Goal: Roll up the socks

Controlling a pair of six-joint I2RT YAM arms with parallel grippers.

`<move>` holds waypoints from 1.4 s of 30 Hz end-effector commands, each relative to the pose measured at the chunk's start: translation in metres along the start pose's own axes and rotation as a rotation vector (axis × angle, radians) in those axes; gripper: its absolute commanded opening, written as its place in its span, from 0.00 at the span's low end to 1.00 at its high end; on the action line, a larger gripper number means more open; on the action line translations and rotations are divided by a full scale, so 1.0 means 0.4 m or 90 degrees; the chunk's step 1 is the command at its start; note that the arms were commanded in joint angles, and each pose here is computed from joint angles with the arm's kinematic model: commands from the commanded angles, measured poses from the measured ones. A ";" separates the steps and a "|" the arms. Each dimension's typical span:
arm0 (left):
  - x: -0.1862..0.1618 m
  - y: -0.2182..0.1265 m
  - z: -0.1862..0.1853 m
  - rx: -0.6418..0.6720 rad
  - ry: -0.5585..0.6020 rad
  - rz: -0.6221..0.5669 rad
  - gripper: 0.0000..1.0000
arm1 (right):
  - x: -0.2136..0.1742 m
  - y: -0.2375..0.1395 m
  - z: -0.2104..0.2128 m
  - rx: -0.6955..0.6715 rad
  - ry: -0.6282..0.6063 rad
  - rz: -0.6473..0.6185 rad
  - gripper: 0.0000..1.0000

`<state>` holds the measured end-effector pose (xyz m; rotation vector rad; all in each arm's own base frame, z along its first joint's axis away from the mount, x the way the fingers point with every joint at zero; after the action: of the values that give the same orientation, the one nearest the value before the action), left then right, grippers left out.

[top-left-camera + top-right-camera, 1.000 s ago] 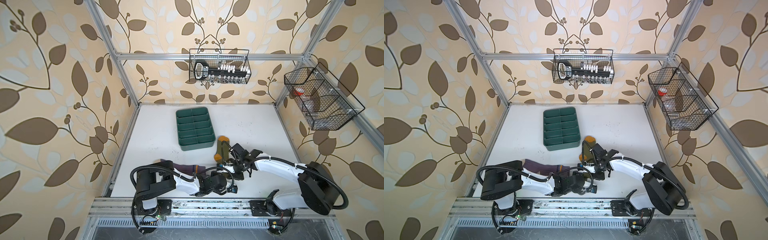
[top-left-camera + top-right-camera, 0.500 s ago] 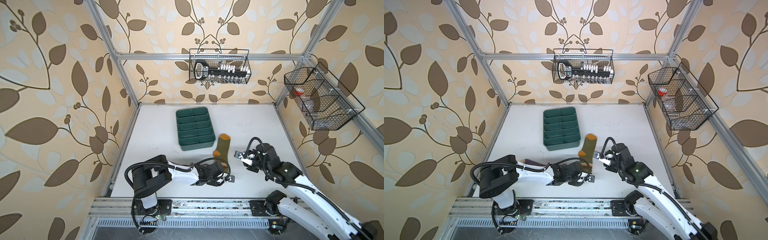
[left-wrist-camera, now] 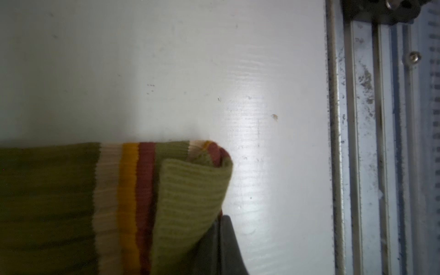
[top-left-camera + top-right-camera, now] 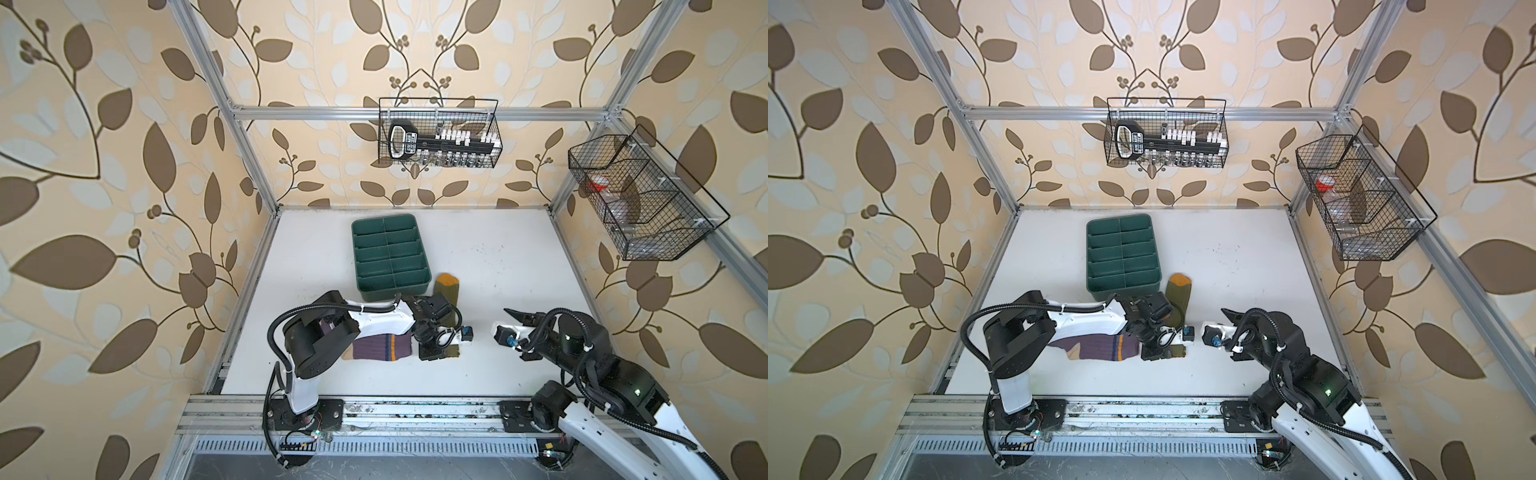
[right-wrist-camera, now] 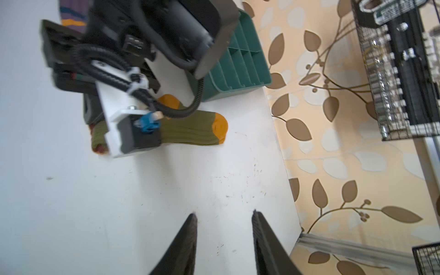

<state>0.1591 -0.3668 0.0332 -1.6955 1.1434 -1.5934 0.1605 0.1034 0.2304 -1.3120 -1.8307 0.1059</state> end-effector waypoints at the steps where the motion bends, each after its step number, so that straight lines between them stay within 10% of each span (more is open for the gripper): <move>1: -0.014 0.019 -0.038 -0.101 -0.103 -0.008 0.00 | -0.051 0.007 0.074 0.063 -0.086 0.053 0.39; 13: -0.011 0.031 -0.012 -0.135 -0.183 -0.056 0.00 | -0.034 0.118 0.283 0.071 -0.342 0.072 0.50; 42: -0.010 0.020 -0.020 -0.136 -0.170 -0.058 0.00 | -0.105 0.352 0.430 0.225 -0.269 0.148 0.46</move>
<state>0.1587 -0.3759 0.0344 -2.0503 1.1037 -1.3551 0.1559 0.1946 0.0354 -1.3689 -1.8954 0.8164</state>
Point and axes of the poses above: each gripper's point midway between its finger pads, its own y axis out along the fingers, its own z axis along the line the jaws close on, x = y × z, the point moved 1 cm from there along -y, back along the fingers, and after that the axes turned 11 degrees about y, right-handed, at the moved point
